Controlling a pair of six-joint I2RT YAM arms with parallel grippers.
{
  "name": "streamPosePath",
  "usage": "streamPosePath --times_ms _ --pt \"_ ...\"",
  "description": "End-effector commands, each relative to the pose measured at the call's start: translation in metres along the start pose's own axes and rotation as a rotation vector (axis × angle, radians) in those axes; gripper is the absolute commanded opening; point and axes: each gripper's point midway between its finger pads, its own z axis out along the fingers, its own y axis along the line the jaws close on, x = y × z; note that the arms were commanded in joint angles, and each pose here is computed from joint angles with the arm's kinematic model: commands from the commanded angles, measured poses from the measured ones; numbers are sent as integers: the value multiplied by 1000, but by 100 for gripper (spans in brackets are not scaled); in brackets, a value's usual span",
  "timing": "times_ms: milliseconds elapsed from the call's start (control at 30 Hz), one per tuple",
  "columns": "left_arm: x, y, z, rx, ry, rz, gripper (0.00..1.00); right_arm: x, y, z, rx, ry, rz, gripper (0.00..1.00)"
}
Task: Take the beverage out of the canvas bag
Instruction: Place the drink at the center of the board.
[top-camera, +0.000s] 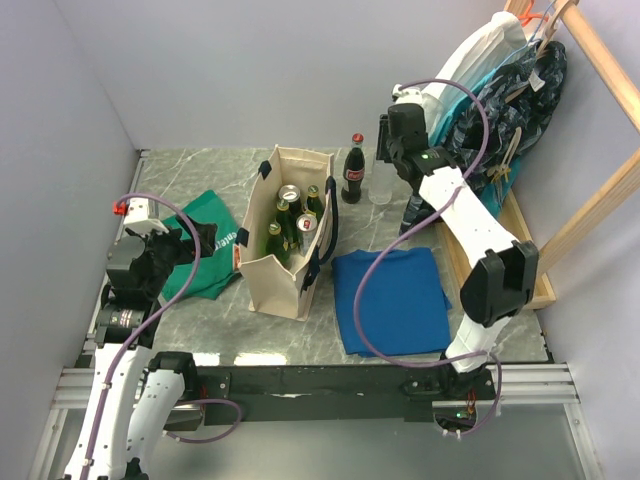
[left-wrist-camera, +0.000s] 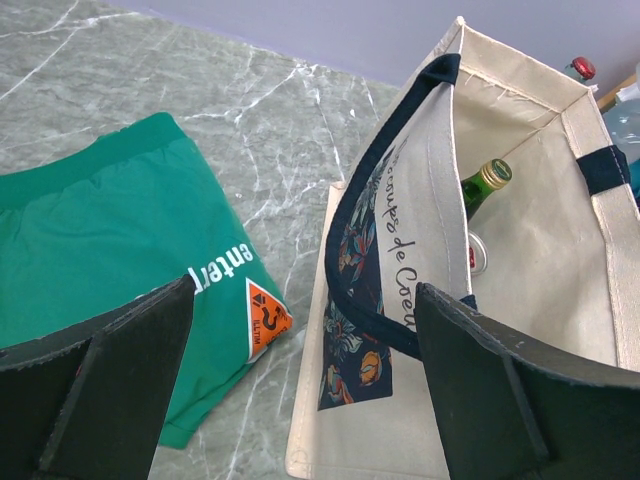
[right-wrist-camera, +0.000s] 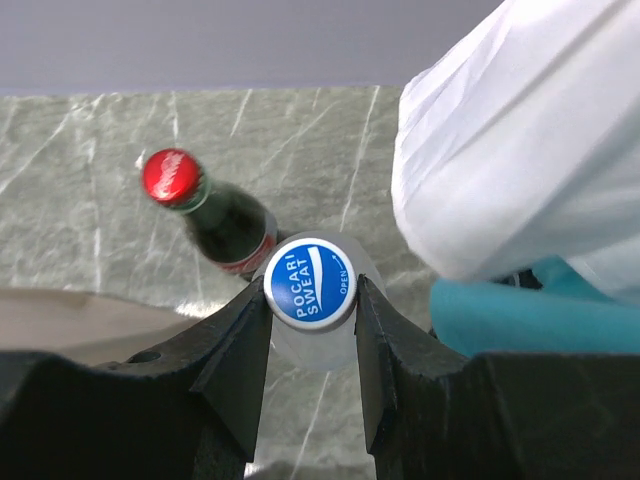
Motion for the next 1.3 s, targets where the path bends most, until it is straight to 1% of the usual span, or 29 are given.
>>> streamPosePath --times_ms 0,267,300,367,467,833,1267 --pt "-15 -5 -4 12 -46 15 96 -69 -5 4 20 -260 126 0" --pt "-16 -5 -3 8 -44 15 96 -66 -11 22 67 -324 124 0" --pt "-16 -5 -3 9 -43 16 96 -57 -12 27 72 -305 115 0" --pt "-15 -4 -2 7 -41 15 96 -63 -13 30 77 -343 129 0" --pt "-15 -4 -1 4 -39 15 96 -60 -12 37 78 -352 131 0" --pt "-14 -2 0 -4 -36 16 96 -51 -12 63 81 -330 151 0" --pt "-13 0 1 -14 -30 16 96 -47 -8 78 59 -317 149 0"
